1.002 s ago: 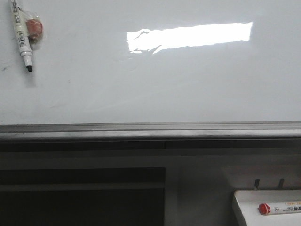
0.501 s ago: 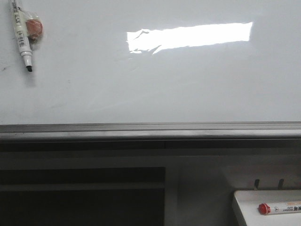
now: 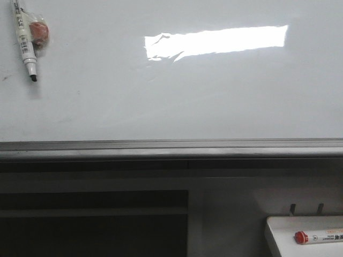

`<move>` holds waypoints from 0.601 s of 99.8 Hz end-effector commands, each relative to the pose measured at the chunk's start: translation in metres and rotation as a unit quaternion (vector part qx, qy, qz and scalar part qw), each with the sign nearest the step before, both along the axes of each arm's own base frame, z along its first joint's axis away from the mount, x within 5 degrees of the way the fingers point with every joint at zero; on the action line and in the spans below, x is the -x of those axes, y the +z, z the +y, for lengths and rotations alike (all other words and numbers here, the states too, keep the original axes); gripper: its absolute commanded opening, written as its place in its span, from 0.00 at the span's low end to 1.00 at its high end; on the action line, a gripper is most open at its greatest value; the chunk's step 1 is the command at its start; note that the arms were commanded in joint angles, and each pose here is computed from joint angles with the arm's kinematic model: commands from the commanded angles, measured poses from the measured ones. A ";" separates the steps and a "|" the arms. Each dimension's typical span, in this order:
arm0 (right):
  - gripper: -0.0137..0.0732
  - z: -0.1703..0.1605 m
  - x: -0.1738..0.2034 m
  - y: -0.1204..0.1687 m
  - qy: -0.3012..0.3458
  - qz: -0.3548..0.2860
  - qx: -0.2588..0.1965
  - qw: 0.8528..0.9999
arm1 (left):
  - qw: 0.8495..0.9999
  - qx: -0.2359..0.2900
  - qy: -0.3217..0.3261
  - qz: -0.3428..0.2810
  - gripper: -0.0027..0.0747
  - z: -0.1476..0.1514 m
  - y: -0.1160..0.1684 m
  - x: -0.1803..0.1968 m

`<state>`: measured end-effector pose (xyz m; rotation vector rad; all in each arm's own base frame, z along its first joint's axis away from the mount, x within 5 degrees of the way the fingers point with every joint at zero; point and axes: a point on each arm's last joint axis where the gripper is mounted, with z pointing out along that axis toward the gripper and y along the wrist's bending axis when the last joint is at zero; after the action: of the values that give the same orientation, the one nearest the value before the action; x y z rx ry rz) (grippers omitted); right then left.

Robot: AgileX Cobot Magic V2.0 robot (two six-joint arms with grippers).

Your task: Write number 2 on whiteboard

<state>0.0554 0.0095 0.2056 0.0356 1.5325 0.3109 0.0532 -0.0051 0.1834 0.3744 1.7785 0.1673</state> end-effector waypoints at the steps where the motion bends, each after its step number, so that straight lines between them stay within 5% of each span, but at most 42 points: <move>1: 0.10 0.000 0.002 0.007 0.006 -0.068 -0.058 0.996 | 0.999 0.006 0.002 -0.035 0.01 0.000 0.002 0.000; 16: 0.10 -0.001 0.002 0.006 0.007 -0.060 -0.088 0.994 | 0.996 0.052 0.001 -0.066 0.01 -0.001 0.009 0.000; 28: 0.10 -0.002 0.002 0.008 0.007 -0.060 -0.126 0.990 | 0.963 0.240 0.013 -0.123 0.01 -0.002 0.023 -0.001; 33: 0.10 -0.002 0.002 0.008 0.006 -0.060 -0.135 0.989 | 0.932 0.333 0.026 -0.138 0.01 0.001 0.028 0.000; 40: 0.10 -0.002 0.002 0.008 0.006 -0.059 -0.146 0.987 | 0.868 0.472 0.050 -0.144 0.01 0.005 0.032 0.000; 41: 0.10 -0.002 0.002 0.008 0.006 -0.059 -0.147 0.987 | 0.845 0.513 0.056 -0.139 0.01 0.006 0.031 0.000; 53: 0.10 -0.003 0.003 0.010 0.008 -0.061 -0.162 0.985 | 0.712 0.690 0.083 -0.105 0.01 0.010 0.029 -0.001; 60: 0.10 -0.003 0.004 0.016 0.012 -0.064 -0.173 0.983 | 0.684 0.718 0.086 -0.098 0.01 0.010 0.029 -0.001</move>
<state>0.0549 0.0089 0.2132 0.2535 1.4435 0.5565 0.0558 0.0004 0.2144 -0.7418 1.3376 -0.8586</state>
